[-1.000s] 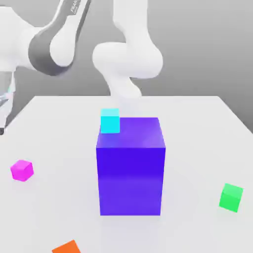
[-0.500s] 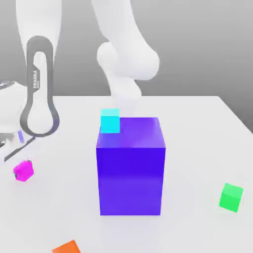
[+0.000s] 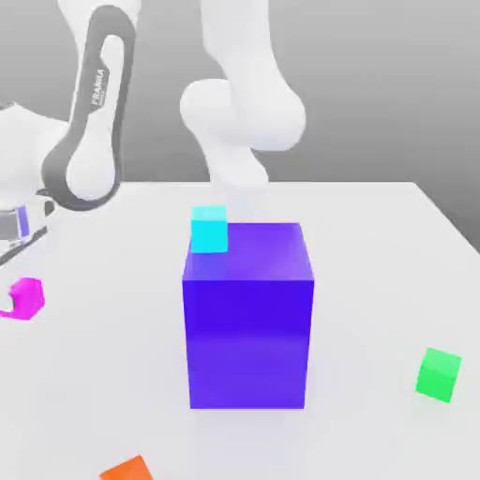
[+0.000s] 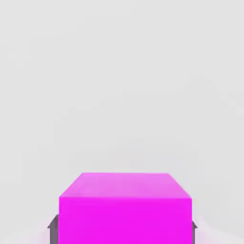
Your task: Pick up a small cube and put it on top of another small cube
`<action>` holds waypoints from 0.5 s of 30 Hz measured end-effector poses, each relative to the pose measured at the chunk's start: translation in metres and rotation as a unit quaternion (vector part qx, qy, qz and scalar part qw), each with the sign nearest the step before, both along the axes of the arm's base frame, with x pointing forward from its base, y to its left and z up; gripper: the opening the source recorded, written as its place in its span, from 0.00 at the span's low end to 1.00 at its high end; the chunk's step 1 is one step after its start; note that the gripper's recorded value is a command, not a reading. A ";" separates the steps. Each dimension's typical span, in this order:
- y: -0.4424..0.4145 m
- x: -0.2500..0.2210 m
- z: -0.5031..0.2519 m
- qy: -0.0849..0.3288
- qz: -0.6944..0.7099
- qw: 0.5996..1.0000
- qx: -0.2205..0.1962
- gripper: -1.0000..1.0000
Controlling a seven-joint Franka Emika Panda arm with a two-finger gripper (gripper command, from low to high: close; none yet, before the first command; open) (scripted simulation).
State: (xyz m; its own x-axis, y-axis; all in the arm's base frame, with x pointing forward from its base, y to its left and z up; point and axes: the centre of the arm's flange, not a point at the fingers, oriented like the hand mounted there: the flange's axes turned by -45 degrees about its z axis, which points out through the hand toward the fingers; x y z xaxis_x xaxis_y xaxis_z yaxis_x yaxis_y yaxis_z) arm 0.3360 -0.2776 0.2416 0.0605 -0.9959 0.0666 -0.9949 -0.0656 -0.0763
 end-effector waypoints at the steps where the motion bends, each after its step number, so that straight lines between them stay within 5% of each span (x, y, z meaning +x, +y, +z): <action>1: 0.022 0.021 0.009 -0.005 0.039 0.999 -0.005 0.00; 8: 0.213 0.116 0.060 -0.029 0.301 0.952 -0.038 0.00; 15: 0.439 0.093 0.059 -0.014 0.533 0.845 -0.041 0.00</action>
State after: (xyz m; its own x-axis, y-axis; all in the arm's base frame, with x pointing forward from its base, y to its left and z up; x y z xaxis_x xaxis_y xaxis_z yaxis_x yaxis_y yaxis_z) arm 0.4290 0.1617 0.3008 0.9172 -0.3691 0.1498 -0.3658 -0.9293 -0.0501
